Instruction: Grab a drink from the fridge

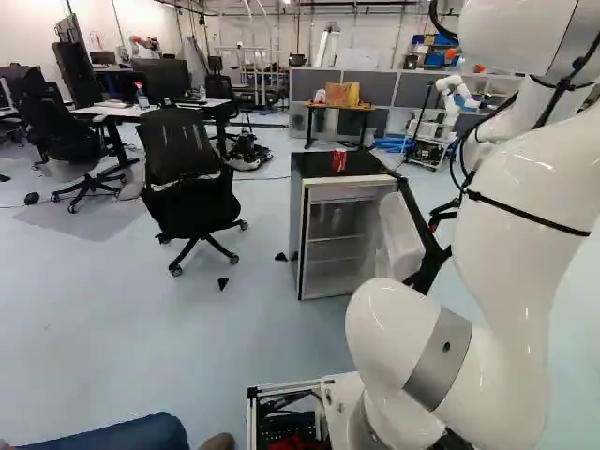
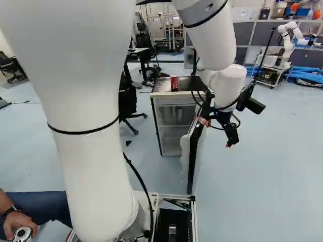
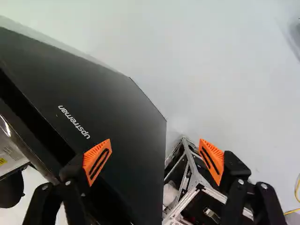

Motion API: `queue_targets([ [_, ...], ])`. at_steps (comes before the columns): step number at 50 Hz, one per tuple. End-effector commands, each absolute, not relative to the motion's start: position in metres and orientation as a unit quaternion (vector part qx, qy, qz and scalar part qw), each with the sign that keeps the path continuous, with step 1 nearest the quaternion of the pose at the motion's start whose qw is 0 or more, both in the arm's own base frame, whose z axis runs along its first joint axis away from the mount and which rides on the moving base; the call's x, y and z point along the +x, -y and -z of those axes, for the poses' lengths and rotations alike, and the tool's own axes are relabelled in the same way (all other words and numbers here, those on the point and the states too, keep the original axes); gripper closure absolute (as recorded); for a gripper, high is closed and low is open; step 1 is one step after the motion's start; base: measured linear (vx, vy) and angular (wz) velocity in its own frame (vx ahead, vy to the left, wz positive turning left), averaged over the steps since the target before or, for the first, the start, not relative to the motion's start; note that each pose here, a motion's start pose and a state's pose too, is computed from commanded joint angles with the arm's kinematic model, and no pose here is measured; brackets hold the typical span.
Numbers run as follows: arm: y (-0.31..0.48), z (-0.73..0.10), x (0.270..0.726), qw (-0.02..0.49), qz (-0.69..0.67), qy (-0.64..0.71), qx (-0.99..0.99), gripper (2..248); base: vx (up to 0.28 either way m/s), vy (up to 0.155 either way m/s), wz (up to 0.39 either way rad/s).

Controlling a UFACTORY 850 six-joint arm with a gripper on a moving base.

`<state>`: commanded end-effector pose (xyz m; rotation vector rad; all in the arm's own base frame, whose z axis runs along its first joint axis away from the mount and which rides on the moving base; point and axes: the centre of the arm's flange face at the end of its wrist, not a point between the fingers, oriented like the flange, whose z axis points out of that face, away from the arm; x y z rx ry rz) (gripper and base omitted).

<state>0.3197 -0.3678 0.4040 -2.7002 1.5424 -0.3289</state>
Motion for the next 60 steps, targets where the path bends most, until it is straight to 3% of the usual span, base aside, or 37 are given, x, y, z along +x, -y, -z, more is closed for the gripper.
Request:
queue_targets([
  [60, 0.253, -0.402, 0.325, 0.02, 0.089, -0.408, -0.908, 3, 0.0, 0.0, 0.0],
])
